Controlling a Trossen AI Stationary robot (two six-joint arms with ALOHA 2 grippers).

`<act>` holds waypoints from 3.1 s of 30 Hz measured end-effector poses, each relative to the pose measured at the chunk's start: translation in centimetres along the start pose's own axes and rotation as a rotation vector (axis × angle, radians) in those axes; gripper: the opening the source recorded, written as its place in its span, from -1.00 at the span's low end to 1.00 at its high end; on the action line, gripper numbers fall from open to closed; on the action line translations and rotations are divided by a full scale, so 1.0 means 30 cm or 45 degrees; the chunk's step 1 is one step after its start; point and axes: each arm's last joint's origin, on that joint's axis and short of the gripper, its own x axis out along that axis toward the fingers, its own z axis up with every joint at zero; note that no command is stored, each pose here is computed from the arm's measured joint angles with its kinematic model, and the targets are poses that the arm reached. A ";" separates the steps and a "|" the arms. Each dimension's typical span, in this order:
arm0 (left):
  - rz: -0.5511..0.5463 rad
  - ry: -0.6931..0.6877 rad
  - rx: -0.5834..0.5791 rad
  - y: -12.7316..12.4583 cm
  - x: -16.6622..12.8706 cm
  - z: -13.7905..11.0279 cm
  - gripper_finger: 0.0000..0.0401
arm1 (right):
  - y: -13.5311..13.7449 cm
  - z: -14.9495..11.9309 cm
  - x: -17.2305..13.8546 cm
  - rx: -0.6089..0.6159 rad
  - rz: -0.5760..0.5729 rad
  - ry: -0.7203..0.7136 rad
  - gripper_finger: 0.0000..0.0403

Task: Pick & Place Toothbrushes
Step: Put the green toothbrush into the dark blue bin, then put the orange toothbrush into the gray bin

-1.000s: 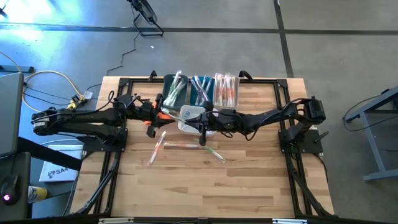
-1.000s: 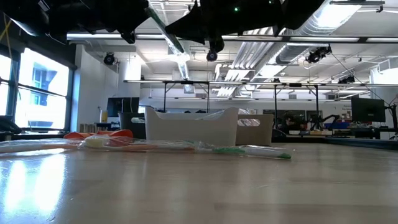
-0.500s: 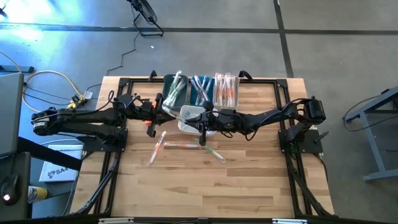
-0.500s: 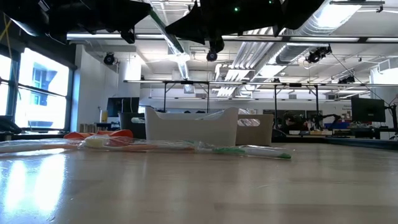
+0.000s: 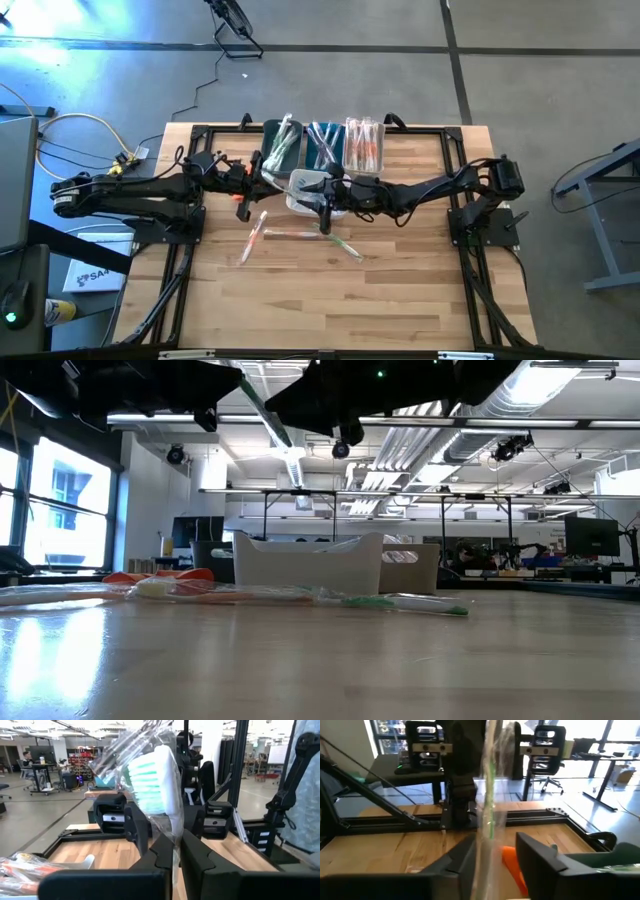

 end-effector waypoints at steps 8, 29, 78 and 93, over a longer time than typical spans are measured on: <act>0.026 0.010 0.036 -0.002 -0.010 0.005 -0.96 | 0.020 0.097 -0.124 -0.056 -0.102 0.170 0.10; 0.733 0.279 0.117 0.068 -0.002 0.118 -0.96 | 0.044 0.188 -0.268 -0.031 -0.085 0.255 -0.07; 0.945 0.669 -0.653 0.550 -0.045 -0.188 -0.55 | 0.050 0.136 -0.250 -0.030 -0.093 0.377 -0.07; 1.255 0.676 -0.499 0.571 -0.060 -0.181 -0.08 | 0.050 0.135 -0.251 -0.031 -0.093 0.382 -0.07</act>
